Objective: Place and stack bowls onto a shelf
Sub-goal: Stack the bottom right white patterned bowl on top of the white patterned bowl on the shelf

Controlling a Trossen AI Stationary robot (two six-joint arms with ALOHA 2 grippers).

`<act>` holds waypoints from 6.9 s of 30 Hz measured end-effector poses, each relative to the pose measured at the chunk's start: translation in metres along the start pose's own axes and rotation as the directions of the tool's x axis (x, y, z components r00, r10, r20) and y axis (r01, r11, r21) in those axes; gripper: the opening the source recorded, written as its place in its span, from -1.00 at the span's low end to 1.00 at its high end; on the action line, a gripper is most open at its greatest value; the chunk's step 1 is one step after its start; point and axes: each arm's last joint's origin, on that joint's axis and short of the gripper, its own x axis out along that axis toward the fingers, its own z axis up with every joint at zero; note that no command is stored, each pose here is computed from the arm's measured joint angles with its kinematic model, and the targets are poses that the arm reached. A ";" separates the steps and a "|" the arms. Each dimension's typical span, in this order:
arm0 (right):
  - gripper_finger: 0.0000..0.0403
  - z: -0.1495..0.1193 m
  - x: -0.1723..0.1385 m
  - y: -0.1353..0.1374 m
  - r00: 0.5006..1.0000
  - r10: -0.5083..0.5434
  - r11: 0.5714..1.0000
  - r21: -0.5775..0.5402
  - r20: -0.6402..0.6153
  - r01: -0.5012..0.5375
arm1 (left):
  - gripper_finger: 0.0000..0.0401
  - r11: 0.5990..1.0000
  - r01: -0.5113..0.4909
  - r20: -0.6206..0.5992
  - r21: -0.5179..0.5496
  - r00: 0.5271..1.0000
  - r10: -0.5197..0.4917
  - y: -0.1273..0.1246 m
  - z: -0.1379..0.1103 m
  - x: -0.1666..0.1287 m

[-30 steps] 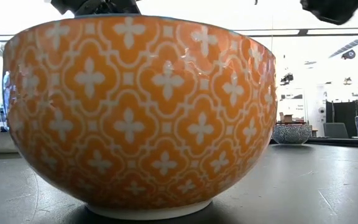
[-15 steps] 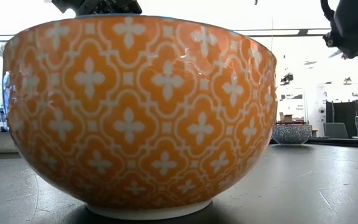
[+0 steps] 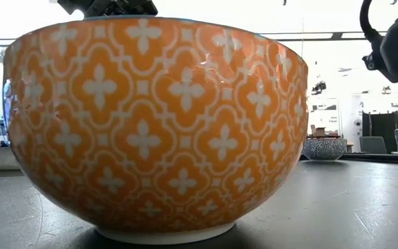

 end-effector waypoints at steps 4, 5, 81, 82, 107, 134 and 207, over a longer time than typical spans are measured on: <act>-0.47 0.000 0.006 0.002 0.999 -0.035 0.999 -0.038 -0.038 0.034 | -0.19 1.000 0.000 0.000 -0.001 1.000 0.000 0.000 0.000 0.000; -0.50 0.000 0.007 0.002 0.998 -0.042 0.998 -0.047 -0.050 0.039 | -0.19 1.000 0.000 0.000 -0.002 1.000 0.000 0.000 0.000 0.000; -0.96 0.091 -0.230 0.004 0.623 0.781 0.006 -0.997 -0.043 -0.076 | -0.19 0.811 0.419 0.347 0.409 0.750 -0.563 -0.013 0.032 0.003; -0.96 0.091 -0.230 0.004 0.624 0.780 0.003 -0.997 -0.043 -0.072 | -0.19 0.811 0.424 0.347 0.403 0.749 -0.564 -0.013 0.032 0.002; -0.81 0.100 -0.232 0.004 0.613 0.790 0.049 -0.997 0.004 -0.056 | -0.99 0.702 0.569 0.327 0.429 0.627 -0.707 -0.019 0.032 0.000; -0.06 0.104 -0.258 -0.051 0.601 0.754 0.270 -0.959 0.264 0.083 | -0.99 0.900 0.387 0.252 0.199 0.868 -0.429 -0.012 0.022 0.009; -0.16 0.128 -0.242 -0.053 0.707 0.587 0.444 -0.887 0.395 0.127 | -0.31 0.579 -0.814 -0.478 -0.050 0.528 0.702 0.035 -0.087 -0.016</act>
